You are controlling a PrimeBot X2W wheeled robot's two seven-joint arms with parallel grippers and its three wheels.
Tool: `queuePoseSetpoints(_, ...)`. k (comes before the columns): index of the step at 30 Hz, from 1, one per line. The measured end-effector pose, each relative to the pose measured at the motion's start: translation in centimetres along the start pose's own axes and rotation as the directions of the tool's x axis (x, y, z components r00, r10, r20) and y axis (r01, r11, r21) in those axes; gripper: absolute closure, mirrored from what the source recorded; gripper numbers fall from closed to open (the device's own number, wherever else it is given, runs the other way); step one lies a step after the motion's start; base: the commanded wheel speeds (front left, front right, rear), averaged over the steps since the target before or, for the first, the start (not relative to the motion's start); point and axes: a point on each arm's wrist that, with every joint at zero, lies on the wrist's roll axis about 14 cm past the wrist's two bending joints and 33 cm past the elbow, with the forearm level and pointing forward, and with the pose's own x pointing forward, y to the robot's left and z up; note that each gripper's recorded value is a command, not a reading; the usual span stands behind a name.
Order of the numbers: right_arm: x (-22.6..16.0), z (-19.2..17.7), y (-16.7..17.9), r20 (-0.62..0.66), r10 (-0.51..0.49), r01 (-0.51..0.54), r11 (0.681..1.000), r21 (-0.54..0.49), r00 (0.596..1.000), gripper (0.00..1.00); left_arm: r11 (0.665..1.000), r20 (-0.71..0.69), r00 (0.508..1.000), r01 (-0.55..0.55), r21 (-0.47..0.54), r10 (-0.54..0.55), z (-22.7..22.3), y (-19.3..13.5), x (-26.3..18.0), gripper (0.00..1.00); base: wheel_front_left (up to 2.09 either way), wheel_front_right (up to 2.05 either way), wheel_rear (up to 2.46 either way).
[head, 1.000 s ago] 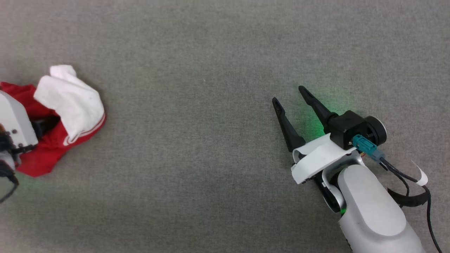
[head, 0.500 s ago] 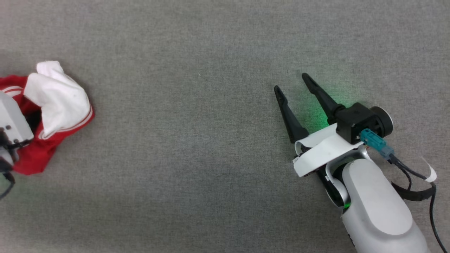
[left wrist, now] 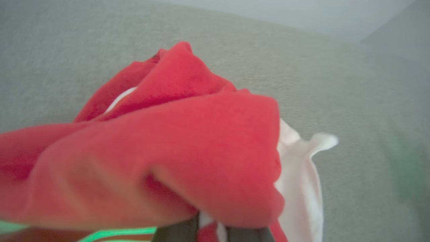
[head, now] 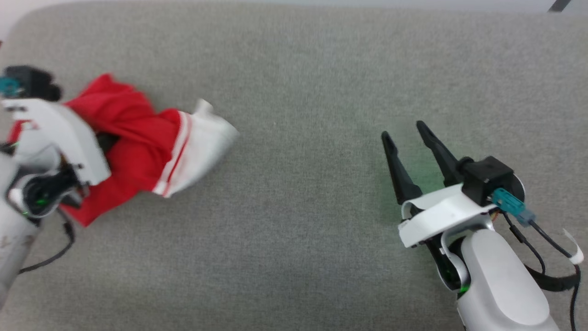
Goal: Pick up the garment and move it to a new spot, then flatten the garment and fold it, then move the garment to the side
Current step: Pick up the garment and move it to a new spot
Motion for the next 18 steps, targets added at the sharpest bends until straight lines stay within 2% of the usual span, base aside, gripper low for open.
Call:
queuePoseSetpoints(5,-1.4,1.6,-1.1,0.04,-0.051,0.05,0.999,0.02,0.998,0.0,0.984,0.073,0.985,0.153,0.093,-0.159,3.1,-6.2,-0.4,1.0,0.0,0.0,0.0)
queuePoseSetpoints(9,-3.0,3.3,-3.2,0.087,-0.123,0.119,0.992,0.043,0.989,0.0,0.944,0.08,0.952,0.277,0.182,-0.295,4.5,-11.7,0.1,1.0,0.0,0.0,0.0)
queuePoseSetpoints(12,-4.8,4.2,-5.2,0.114,-0.193,0.188,0.98,0.059,0.975,0.0,0.898,0.066,0.916,0.372,0.235,-0.397,5.1,-16.3,0.8,1.0,0.0,0.0,0.0)
queuePoseSetpoints(13,-6.3,4.6,-6.8,0.126,-0.249,0.241,0.968,0.074,0.96,0.0,0.86,0.049,0.882,0.443,0.253,-0.469,5.1,-19.7,1.3,1.0,0.0,0.0,0.0)
queuePoseSetpoints(18,-10.0,5.8,-10.0,0.16,-0.368,0.355,0.929,0.104,0.916,0.0,0.769,0.008,0.8,0.574,0.281,-0.6,5.2,-26.9,2.3,1.0,0.0,0.0,0.0)
